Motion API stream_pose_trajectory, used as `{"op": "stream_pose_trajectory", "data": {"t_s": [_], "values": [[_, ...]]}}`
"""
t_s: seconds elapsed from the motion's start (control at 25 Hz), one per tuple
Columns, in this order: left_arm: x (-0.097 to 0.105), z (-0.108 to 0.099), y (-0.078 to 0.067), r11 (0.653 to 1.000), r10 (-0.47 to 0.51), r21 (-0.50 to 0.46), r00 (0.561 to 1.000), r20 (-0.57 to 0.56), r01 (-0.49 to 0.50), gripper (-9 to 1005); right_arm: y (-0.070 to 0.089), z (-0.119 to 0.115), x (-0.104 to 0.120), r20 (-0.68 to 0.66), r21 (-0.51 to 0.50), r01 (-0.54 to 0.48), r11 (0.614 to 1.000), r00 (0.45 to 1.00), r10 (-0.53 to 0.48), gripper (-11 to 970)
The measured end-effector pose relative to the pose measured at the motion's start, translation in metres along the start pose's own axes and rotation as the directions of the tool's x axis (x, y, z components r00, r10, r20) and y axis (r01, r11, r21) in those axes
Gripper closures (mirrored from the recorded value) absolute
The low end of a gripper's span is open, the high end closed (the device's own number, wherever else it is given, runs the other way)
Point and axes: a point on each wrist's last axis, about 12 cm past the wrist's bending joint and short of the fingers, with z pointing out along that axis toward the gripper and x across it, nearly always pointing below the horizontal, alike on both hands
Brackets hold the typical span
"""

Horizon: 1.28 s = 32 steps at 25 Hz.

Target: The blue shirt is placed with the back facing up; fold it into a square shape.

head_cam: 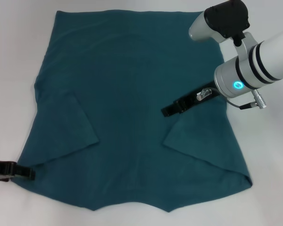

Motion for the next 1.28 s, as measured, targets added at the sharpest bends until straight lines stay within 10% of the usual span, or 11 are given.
{"op": "stream_pose_trajectory", "data": {"t_s": [0.68, 0.92, 1.0, 1.28], "values": [[-0.008, 0.005, -0.012, 0.999, 0.036, 0.024, 0.999, -0.025, -0.036, 196, 0.000, 0.000, 0.000, 0.000, 0.000, 0.000, 1.000, 1.000, 0.000, 399], [-0.009, 0.005, -0.014, 0.998, 0.049, 0.027, 0.999, -0.025, -0.048, 387, 0.000, 0.000, -0.001, 0.005, 0.000, -0.001, 1.000, 1.000, 0.001, 400], [-0.010, 0.006, -0.016, 0.998, 0.053, 0.028, 0.998, -0.025, -0.052, 626, 0.000, 0.000, -0.001, 0.006, 0.003, -0.001, 1.000, 1.000, 0.001, 401], [-0.013, 0.006, -0.021, 0.996, 0.065, 0.056, 0.998, -0.014, -0.064, 769, -0.001, 0.000, 0.002, -0.006, 0.003, -0.012, 1.000, 1.000, 0.012, 402]]}}
